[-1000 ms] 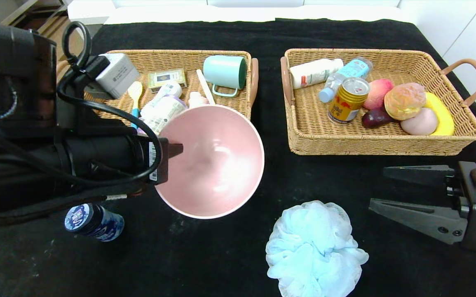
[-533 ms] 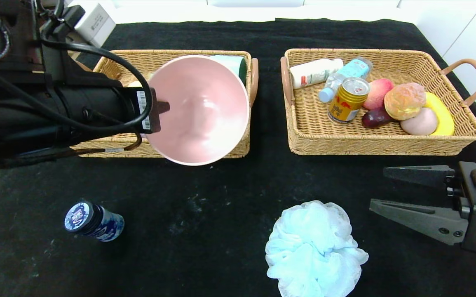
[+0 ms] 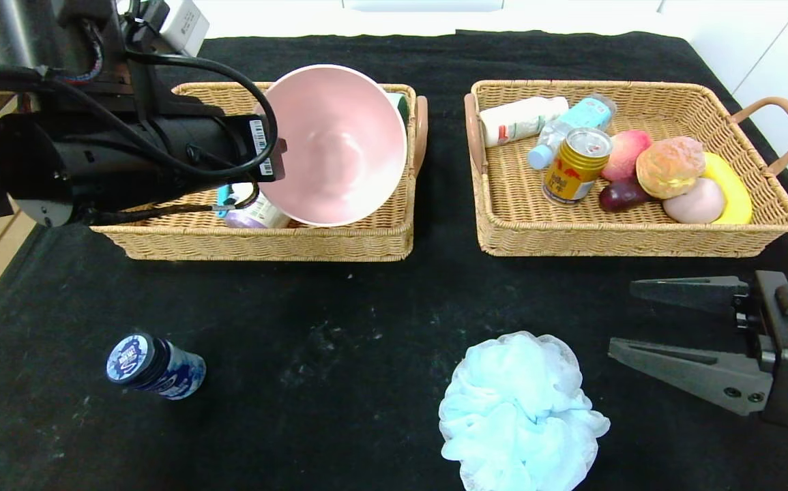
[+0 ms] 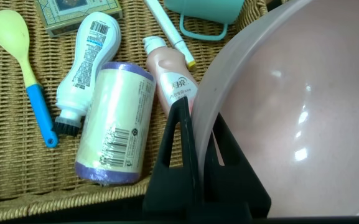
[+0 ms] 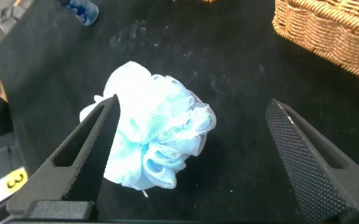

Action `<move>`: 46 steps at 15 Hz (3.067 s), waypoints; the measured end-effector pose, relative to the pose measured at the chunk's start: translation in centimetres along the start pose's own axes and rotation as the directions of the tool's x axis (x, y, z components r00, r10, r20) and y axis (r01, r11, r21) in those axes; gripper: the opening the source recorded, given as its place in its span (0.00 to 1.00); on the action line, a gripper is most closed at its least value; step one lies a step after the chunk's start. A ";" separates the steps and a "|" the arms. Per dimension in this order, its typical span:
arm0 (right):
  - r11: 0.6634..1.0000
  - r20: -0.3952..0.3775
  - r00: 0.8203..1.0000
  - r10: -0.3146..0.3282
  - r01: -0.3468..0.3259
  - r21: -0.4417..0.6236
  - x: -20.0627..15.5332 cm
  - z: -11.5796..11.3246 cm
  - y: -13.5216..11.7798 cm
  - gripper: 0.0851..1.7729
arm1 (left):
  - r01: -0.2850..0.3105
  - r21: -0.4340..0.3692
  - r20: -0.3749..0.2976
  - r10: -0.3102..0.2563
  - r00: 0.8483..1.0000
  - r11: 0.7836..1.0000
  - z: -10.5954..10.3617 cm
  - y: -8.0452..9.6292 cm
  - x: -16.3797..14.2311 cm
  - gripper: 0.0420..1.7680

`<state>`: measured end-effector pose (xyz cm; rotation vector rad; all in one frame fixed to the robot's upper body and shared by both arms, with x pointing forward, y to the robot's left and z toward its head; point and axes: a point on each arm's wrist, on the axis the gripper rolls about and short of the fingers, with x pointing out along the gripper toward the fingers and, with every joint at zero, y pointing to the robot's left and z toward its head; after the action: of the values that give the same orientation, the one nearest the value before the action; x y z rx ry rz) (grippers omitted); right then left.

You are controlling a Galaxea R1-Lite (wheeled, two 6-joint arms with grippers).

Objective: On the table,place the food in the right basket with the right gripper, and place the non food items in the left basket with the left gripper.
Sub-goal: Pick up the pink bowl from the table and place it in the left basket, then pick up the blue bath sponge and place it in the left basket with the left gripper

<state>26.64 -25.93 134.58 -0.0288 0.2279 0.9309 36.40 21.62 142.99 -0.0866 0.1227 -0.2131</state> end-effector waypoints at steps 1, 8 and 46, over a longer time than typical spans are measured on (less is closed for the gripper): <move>1.000 -0.003 1.000 0.001 -0.001 -0.003 0.0 -0.1 0.0 0.96 | -0.007 -0.001 0.002 0.007 1.000 1.000 0.1 0.1 0.6 0.07; 1.000 0.001 1.000 -0.007 0.007 -0.005 -0.1 0.0 -0.1 0.96 | -0.050 -0.008 0.004 0.050 0.999 0.999 0.1 0.9 4.3 0.07; 0.996 0.074 0.994 -0.083 0.084 -0.019 -1.9 1.7 -0.5 0.96 | 0.406 0.057 -0.126 -0.397 0.909 0.912 -5.9 -6.1 -6.9 0.95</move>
<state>26.29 -27.53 136.56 -0.0243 0.1475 0.8496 27.64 16.75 138.54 -0.0165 0.2073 -0.6374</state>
